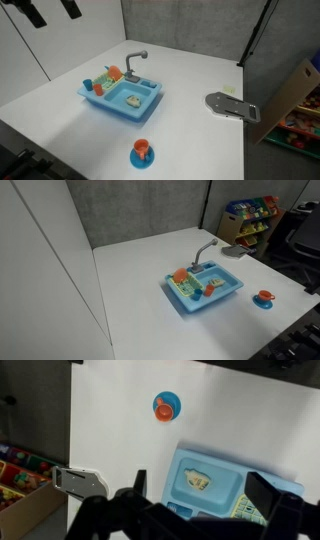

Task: Take the small bottle out of the sink

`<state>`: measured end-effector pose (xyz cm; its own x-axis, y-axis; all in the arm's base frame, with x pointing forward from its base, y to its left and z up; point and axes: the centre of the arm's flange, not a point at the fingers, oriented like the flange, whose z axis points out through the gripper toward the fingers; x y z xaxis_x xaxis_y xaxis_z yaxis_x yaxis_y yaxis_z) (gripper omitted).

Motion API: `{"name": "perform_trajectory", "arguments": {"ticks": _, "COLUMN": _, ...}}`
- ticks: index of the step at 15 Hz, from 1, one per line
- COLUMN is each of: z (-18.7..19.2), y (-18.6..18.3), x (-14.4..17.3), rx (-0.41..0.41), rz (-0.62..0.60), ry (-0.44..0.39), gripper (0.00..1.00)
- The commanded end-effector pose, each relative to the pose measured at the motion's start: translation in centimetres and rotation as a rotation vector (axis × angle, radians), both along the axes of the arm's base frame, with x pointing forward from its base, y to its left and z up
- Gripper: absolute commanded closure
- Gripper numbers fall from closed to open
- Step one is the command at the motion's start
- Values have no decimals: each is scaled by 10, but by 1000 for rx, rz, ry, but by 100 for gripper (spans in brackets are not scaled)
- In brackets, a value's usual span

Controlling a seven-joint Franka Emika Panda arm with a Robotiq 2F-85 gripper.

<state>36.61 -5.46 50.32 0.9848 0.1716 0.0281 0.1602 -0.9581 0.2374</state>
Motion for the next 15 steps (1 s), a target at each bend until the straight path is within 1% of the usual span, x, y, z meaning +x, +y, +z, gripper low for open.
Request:
{"name": "perform_trajectory", "arguments": {"ticks": 1, "z": 0, "y": 0, "x": 0, "rx": 0, "rz": 0, "ry": 0, "gripper": 0}}
{"name": "perform_trajectory", "arguments": {"ticks": 13, "z": 0, "y": 0, "x": 0, "rx": 0, "rz": 0, "ry": 0, "gripper": 0}}
{"name": "perform_trajectory", "arguments": {"ticks": 15, "z": 2, "y": 3, "x": 5, "rx": 11, "rz": -5, "ry": 2, "gripper": 0}}
